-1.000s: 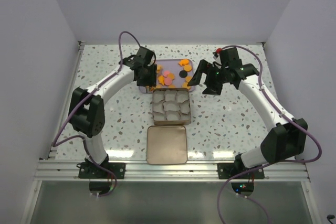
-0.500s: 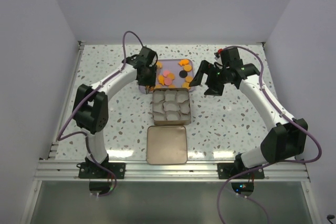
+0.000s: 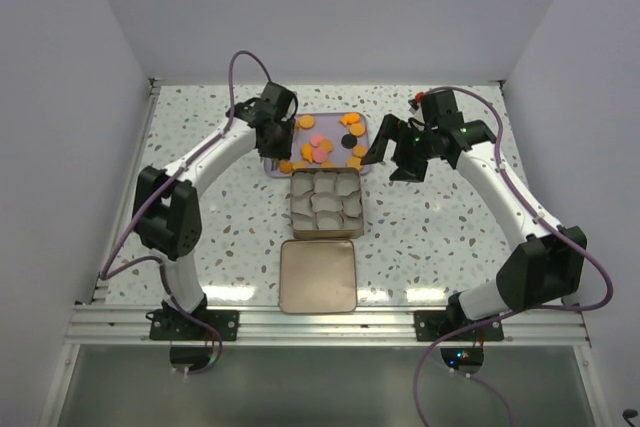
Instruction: Pack the cookies
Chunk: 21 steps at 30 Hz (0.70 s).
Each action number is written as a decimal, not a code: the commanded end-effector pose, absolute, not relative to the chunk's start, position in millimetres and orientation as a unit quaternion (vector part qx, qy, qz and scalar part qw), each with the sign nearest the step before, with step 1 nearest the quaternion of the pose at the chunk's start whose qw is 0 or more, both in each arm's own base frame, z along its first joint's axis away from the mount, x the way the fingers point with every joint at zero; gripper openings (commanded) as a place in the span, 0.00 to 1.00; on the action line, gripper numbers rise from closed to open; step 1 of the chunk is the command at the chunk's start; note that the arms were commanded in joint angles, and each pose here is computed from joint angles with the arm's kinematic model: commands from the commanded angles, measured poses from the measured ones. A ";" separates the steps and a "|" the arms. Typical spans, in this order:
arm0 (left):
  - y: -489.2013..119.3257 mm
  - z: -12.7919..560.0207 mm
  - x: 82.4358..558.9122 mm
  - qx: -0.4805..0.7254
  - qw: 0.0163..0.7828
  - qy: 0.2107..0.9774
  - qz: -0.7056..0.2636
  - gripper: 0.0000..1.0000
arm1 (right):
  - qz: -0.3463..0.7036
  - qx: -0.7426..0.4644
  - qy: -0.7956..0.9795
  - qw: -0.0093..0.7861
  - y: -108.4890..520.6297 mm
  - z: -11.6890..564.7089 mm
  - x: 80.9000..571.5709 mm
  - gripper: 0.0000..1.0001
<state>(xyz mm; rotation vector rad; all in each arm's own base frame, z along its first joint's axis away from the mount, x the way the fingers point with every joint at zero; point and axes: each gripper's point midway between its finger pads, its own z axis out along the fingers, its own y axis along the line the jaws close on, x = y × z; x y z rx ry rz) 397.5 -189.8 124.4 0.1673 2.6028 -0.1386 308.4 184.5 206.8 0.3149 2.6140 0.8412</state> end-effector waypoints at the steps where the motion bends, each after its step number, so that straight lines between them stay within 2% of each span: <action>1: -183.6 171.2 401.2 0.070 0.311 0.946 -0.057 0.26 | 0.312 0.105 0.919 0.215 184.4 229.3 310.0 0.94; 4: -181.6 188.1 393.6 0.071 0.326 0.940 -0.067 0.22 | 0.312 0.107 0.919 0.215 184.0 228.3 308.2 0.94; 11: -182.5 232.8 365.7 0.111 0.361 0.919 -0.111 0.24 | 0.300 0.104 0.921 0.224 179.4 232.6 308.9 0.94; 21: -168.9 209.2 275.6 0.149 0.320 0.923 -0.155 0.23 | 0.305 0.118 0.916 0.232 178.4 232.4 306.8 0.94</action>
